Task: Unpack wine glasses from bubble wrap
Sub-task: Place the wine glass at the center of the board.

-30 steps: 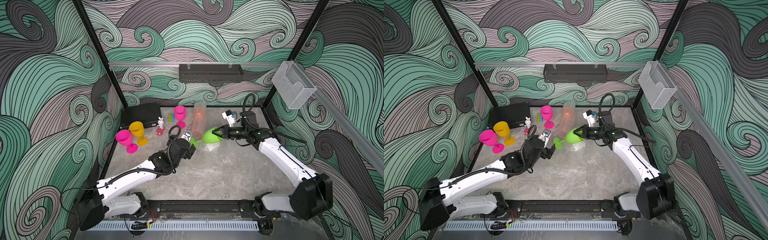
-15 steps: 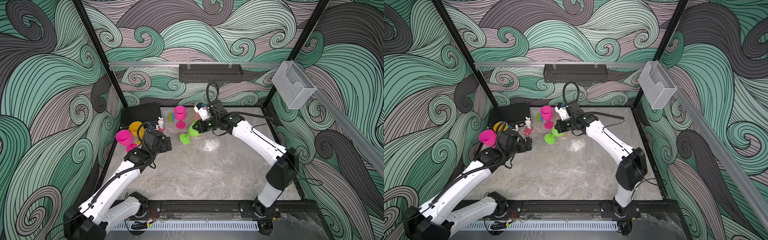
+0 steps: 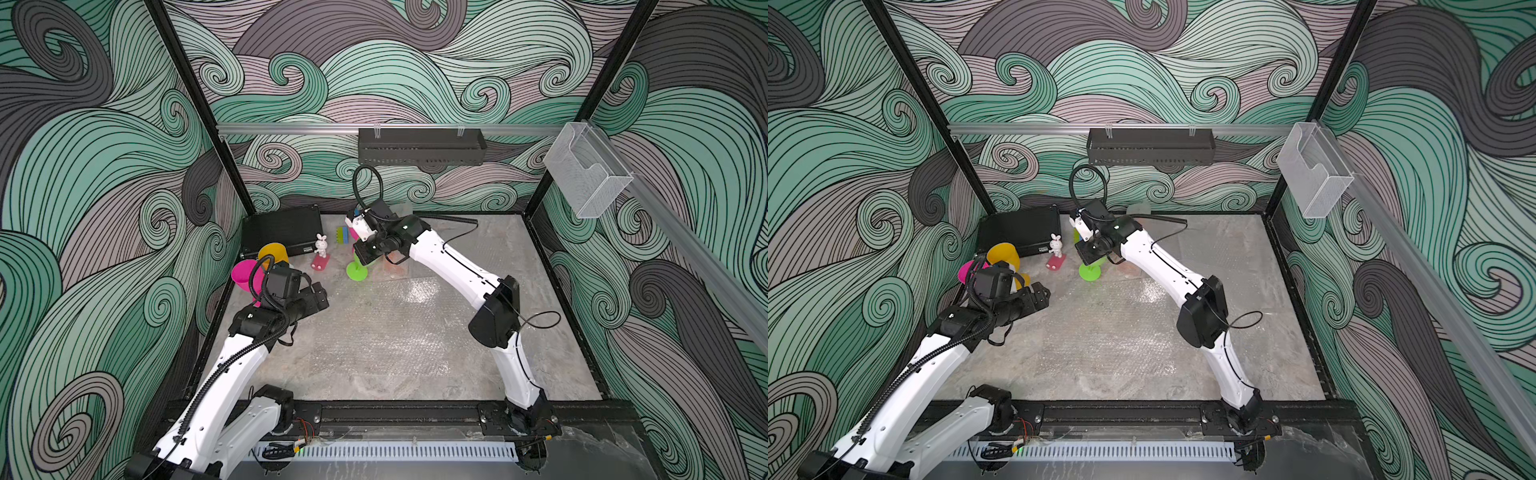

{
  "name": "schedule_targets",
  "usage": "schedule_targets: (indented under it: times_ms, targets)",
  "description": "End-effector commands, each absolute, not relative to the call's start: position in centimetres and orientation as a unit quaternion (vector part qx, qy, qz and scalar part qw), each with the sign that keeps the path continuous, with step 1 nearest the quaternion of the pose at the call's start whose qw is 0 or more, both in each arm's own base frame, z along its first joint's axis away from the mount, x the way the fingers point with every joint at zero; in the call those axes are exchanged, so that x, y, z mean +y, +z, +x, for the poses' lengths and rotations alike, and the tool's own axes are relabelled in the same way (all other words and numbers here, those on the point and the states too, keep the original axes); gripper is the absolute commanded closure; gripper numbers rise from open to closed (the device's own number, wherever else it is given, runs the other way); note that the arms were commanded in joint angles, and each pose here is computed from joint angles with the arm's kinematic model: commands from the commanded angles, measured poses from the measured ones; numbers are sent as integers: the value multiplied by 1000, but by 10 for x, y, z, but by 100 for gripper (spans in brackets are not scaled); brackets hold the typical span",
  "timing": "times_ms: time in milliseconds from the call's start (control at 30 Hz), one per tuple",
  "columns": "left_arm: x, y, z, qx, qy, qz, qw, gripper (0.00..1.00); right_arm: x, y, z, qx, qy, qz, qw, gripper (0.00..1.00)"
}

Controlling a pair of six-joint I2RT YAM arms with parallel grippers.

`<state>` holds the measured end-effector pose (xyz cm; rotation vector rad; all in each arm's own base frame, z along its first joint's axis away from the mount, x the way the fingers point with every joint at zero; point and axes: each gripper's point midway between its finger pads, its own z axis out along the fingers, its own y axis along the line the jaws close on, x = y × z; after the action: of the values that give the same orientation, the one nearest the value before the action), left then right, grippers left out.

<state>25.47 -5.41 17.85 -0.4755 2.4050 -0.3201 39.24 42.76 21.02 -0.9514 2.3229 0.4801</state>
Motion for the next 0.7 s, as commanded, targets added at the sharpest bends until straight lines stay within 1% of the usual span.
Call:
schedule_targets:
  times_ms: [0, 333, 667]
  targets:
    - [-51, 175, 245, 922, -125, -191, 312, 4, 427, 204, 397, 870, 141, -375, 289, 100]
    - [-48, 170, 240, 924, -124, -195, 305, 5, 440, 182, 402, 863, 91, -401, 294, 100]
    - [-50, 166, 241, 923, -133, -198, 302, 5, 417, 176, 404, 864, 9, -412, 287, 100]
